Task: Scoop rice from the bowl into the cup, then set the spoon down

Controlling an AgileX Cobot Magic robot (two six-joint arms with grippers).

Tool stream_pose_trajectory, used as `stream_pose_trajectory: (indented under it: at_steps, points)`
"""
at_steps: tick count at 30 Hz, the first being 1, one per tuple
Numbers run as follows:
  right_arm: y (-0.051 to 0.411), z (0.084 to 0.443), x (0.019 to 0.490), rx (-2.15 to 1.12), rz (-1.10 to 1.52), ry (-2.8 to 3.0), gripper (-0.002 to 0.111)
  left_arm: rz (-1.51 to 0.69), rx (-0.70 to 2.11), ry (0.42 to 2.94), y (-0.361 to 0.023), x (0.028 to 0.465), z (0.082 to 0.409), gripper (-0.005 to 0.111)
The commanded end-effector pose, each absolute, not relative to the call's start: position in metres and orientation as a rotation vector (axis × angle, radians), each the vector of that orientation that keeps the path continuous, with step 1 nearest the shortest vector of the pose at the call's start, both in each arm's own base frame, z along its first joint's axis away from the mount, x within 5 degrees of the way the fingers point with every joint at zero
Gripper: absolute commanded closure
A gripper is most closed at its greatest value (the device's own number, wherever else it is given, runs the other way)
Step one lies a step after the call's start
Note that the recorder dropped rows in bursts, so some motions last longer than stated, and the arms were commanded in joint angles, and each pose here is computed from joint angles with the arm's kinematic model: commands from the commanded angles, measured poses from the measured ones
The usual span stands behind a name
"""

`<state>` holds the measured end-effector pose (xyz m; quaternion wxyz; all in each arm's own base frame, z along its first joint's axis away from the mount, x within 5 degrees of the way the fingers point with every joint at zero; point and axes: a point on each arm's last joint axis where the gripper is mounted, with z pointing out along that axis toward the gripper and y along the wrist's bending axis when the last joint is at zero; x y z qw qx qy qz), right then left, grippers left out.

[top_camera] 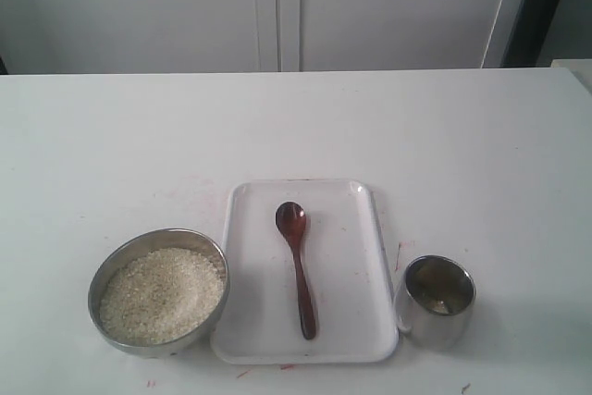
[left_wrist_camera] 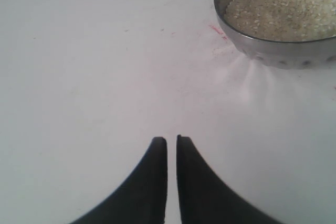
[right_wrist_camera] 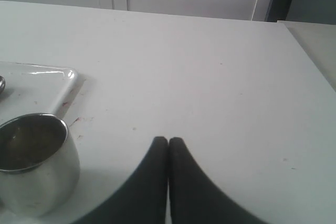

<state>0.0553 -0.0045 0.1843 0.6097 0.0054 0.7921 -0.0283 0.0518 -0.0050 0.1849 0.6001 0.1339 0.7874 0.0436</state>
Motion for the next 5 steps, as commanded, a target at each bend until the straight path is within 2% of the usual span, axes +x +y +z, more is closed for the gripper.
stream_pose_trajectory:
  at_steps: [1, 5]
  points:
    - [-0.0050, 0.1832, 0.0551, 0.006, -0.080, 1.824, 0.108, 0.083, 0.318, 1.882, -0.0055, 0.0506, 0.1777, 0.092]
    - [-0.0050, 0.1832, 0.0551, 0.006, -0.080, 1.824, 0.108, 0.083, 0.318, 1.882, -0.0055, 0.0506, 0.1777, 0.092]
